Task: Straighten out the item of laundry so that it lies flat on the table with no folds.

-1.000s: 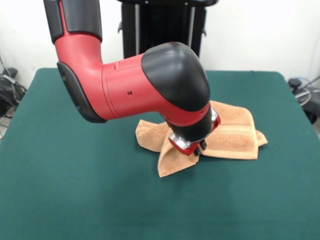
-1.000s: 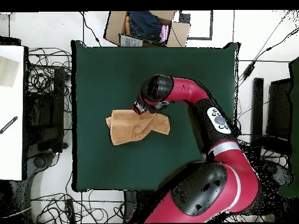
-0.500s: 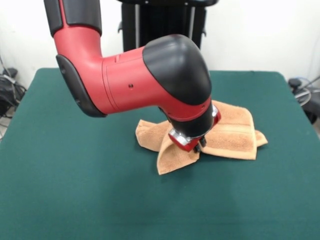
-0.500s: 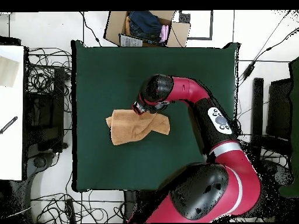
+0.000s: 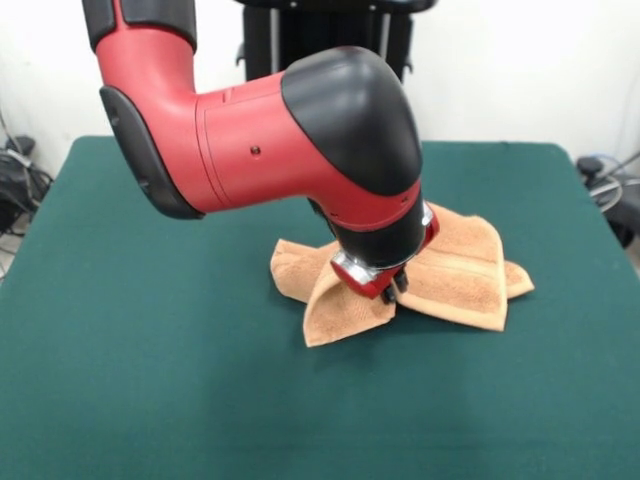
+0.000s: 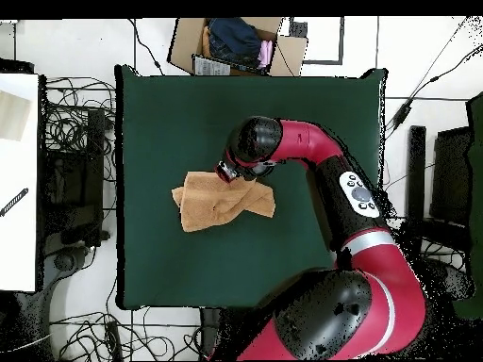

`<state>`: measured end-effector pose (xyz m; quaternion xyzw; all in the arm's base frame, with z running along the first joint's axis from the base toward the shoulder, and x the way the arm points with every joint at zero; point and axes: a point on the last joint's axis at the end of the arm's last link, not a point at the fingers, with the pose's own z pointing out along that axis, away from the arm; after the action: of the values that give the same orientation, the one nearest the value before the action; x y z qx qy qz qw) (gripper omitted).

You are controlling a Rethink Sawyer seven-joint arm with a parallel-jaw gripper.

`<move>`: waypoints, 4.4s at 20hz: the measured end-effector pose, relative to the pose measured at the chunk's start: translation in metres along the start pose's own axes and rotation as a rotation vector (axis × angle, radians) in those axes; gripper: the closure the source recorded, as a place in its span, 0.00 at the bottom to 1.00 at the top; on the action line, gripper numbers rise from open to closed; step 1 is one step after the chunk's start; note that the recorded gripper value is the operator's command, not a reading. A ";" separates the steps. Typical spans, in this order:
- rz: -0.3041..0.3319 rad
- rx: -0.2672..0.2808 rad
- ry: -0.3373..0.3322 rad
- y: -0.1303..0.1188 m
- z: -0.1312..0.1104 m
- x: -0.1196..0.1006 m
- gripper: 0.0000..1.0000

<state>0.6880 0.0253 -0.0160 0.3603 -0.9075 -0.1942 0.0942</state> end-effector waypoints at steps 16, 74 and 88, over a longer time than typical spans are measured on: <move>-0.002 0.019 -0.004 -0.002 -0.011 -0.001 1.00; -0.001 0.104 -0.073 -0.014 -0.030 -0.014 1.00; -0.003 0.178 -0.152 -0.023 -0.042 -0.026 1.00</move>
<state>0.7336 0.0164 0.0114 0.3526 -0.9252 -0.1397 -0.0076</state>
